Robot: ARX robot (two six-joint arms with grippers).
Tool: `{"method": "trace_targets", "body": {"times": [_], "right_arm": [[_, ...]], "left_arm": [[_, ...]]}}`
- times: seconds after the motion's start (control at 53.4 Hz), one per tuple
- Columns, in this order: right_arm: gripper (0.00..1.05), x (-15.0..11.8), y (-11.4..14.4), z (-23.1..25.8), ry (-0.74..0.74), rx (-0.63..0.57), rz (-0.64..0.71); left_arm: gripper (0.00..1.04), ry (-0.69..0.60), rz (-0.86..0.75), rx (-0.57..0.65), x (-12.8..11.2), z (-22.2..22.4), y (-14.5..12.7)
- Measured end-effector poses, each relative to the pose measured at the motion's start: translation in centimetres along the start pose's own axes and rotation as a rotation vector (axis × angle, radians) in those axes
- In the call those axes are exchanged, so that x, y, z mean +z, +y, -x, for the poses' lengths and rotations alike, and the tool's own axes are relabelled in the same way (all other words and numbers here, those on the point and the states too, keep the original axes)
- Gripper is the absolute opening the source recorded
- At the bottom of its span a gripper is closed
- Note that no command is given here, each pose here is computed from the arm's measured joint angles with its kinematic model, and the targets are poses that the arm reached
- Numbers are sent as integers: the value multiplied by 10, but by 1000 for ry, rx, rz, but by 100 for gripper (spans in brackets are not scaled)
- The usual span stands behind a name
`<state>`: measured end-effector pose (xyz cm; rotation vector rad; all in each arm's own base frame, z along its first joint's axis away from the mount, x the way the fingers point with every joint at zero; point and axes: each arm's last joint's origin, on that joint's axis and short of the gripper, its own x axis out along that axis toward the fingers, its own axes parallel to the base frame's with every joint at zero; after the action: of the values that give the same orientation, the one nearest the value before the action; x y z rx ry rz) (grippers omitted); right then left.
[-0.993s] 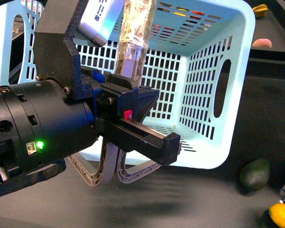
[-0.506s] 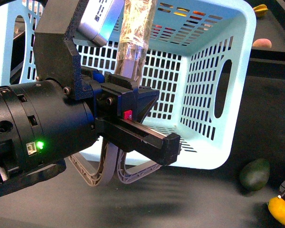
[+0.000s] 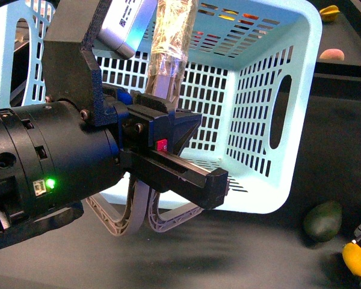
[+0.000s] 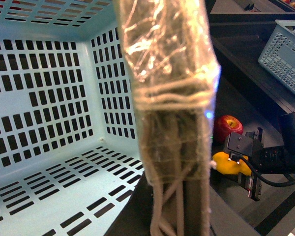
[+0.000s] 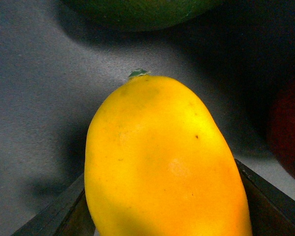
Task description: Pick mango with right arm and hold basket with left
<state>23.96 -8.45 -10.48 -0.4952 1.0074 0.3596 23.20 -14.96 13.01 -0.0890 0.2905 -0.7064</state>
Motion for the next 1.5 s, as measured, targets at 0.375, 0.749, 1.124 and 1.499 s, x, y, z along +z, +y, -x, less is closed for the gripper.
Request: {"method": "trace_targets", "body": {"times": [0.375,0.749,1.124,1.499], "right_arm": [[67,27,-11,51,-211,-88,-191],[67,76,-2,141,-538,-156,-395],[67,145,23,228,-863,-111,-490],[66,227,72,225,-957,6,-477]], "left_arm": [[9,0,0,-1,0,0,0],[9,0,0,0,0,0,0],[9,0,0,0,0,0,0],[9,0,0,0,0,0,0]]}}
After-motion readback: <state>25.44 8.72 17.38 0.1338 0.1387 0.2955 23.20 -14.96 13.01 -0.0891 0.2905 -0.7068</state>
